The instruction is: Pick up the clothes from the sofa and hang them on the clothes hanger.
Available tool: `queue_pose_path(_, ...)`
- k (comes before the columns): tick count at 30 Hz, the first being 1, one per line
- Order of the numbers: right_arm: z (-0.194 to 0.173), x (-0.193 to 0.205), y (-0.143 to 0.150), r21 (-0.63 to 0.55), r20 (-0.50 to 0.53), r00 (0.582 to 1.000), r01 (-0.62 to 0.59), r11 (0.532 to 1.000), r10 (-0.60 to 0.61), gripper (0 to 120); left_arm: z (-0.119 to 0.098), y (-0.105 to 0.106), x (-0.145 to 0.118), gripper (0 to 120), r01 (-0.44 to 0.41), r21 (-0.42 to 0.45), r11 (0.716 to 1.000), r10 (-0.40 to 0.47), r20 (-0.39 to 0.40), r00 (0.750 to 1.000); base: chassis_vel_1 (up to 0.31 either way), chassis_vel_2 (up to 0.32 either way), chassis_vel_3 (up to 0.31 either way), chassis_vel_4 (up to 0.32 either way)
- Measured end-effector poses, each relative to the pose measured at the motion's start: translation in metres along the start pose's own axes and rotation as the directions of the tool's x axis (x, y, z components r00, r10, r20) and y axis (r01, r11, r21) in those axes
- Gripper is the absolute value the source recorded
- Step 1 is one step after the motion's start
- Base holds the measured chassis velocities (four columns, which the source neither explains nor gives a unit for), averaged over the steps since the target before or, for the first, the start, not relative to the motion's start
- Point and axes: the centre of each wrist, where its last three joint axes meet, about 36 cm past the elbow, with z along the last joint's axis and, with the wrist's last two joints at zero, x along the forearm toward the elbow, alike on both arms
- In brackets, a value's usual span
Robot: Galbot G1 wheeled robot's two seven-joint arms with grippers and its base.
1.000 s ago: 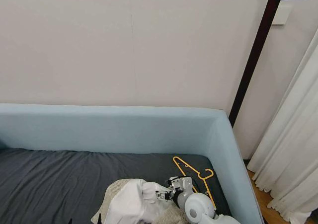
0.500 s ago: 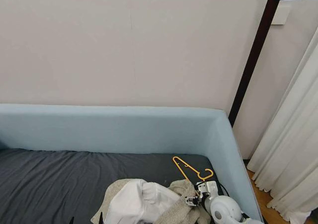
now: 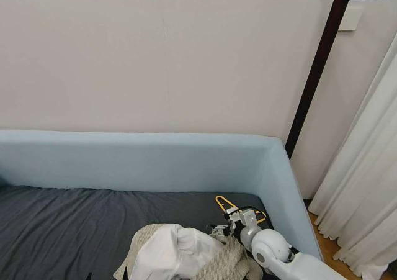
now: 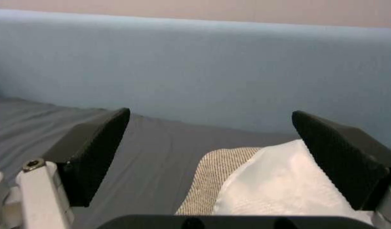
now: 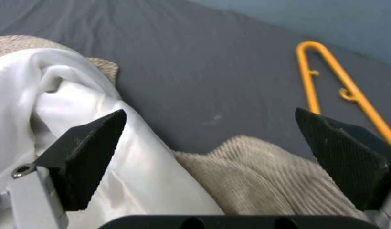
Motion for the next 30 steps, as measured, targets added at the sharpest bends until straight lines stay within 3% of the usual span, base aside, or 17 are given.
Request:
queue_pose_path(9, 0.016, -0.036, -0.006, 0.033, -0.057, 0.998, -0.009, 0.999, 0.011, 100, 0.003, -0.001, 0.001, 100, 0.009, 0.004, 1.0, -0.009, 0.002, 1.0, 0.0, 0.0, 0.0, 0.0)
queue_pose_path(30, 0.038, -0.025, -0.023, -0.023, -0.185, 0.982, -0.039, 0.999, 0.034, 99, 0.008, -0.004, 0.003, 100, 0.017, 0.016, 1.0, -0.017, 0.009, 1.0, 0.0, 0.0, 0.0, 0.0)
